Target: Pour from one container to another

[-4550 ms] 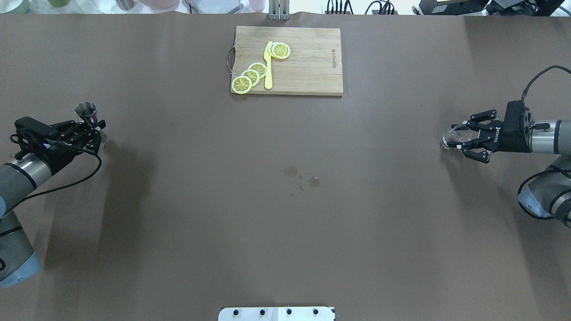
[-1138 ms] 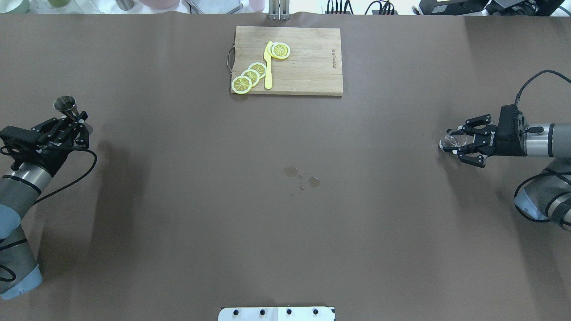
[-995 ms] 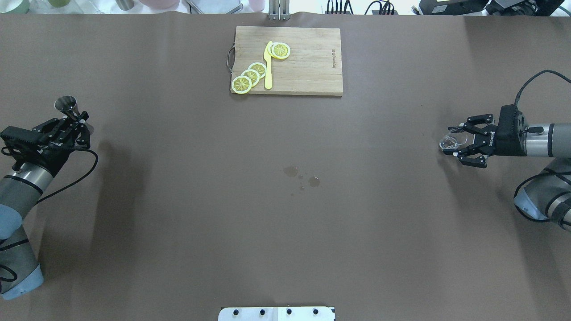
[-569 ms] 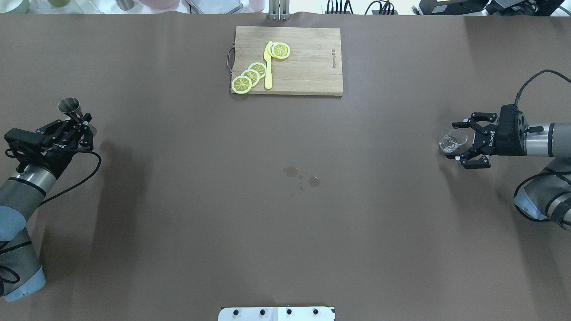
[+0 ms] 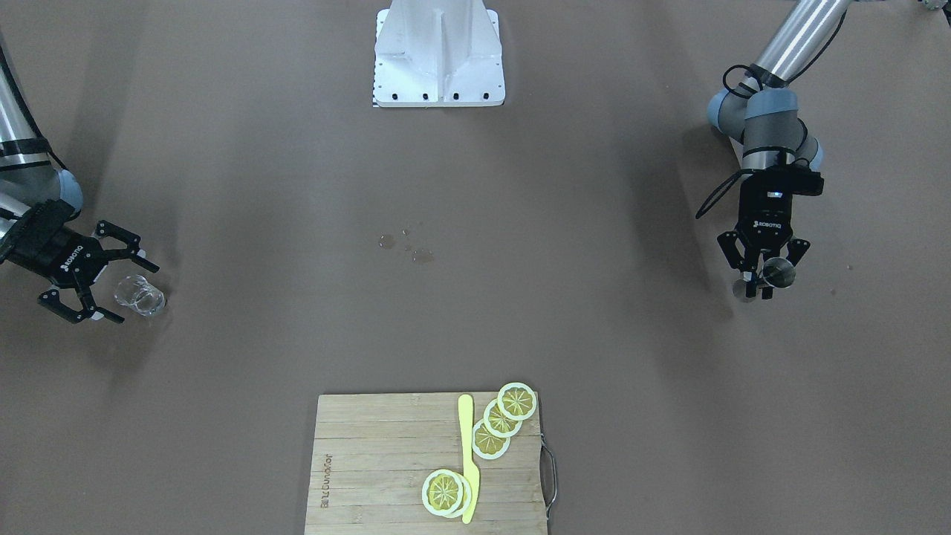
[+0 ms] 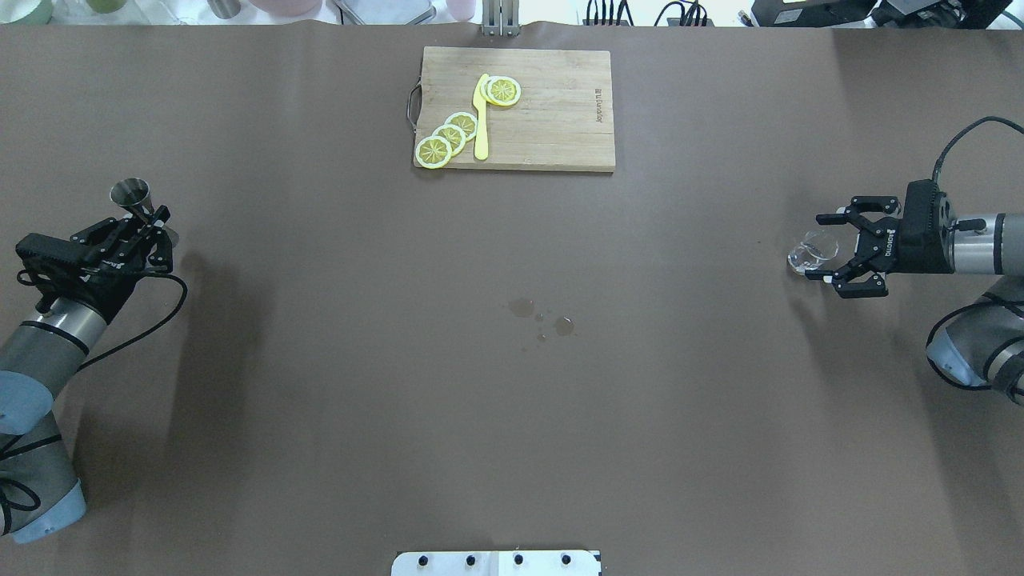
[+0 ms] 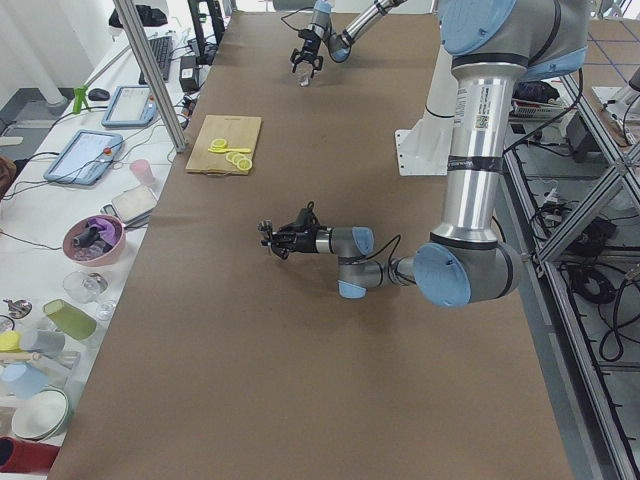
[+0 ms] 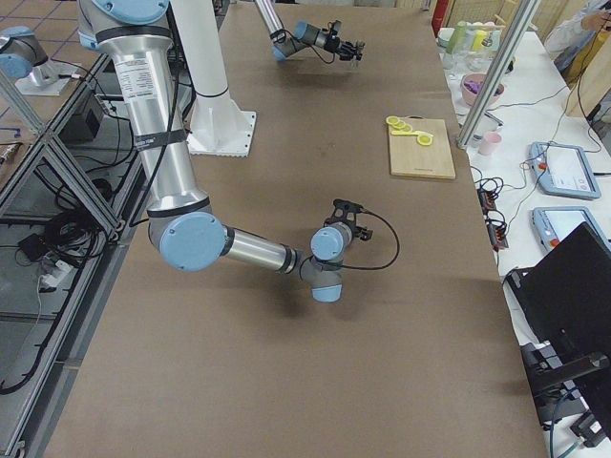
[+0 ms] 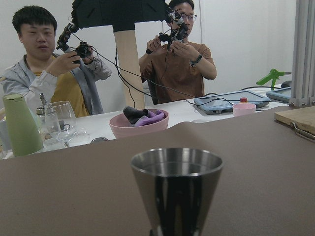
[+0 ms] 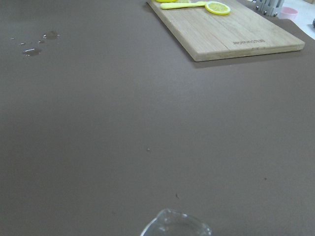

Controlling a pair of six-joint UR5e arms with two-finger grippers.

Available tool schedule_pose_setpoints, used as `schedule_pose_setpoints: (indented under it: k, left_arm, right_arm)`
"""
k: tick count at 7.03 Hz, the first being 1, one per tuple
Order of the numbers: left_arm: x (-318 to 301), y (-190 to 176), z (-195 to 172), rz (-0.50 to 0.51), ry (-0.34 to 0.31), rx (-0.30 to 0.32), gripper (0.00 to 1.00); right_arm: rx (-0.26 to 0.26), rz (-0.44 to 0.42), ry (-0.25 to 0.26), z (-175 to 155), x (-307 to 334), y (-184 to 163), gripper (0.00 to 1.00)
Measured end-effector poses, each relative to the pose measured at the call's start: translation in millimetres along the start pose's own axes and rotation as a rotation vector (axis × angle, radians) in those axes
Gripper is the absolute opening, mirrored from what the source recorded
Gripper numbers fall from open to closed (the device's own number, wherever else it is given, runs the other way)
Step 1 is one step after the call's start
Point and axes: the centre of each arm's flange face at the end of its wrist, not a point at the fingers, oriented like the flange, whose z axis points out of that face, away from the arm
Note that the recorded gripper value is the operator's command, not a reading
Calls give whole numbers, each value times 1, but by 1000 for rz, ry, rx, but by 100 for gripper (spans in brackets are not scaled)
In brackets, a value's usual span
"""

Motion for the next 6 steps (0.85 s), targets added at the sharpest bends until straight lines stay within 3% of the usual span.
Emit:
schedule_pose_setpoints:
  k: [3,4,5,6]
  left_arm:
    - [0,1,0,5,1,-4,39]
    - [1,2,0,7,1,-4,42]
    - [1,2,0,9,1,-5,54]
    - [1,2,0,10,2,-5,56]
  right_arm:
    - [-2,16,7,-27,21,-5,100]
    - [-3,19,9,-37,32,-10,100]
    - [-8,20,13,-45,43,-16,100]
    - [-17,26,19,-50,51,-20,100]
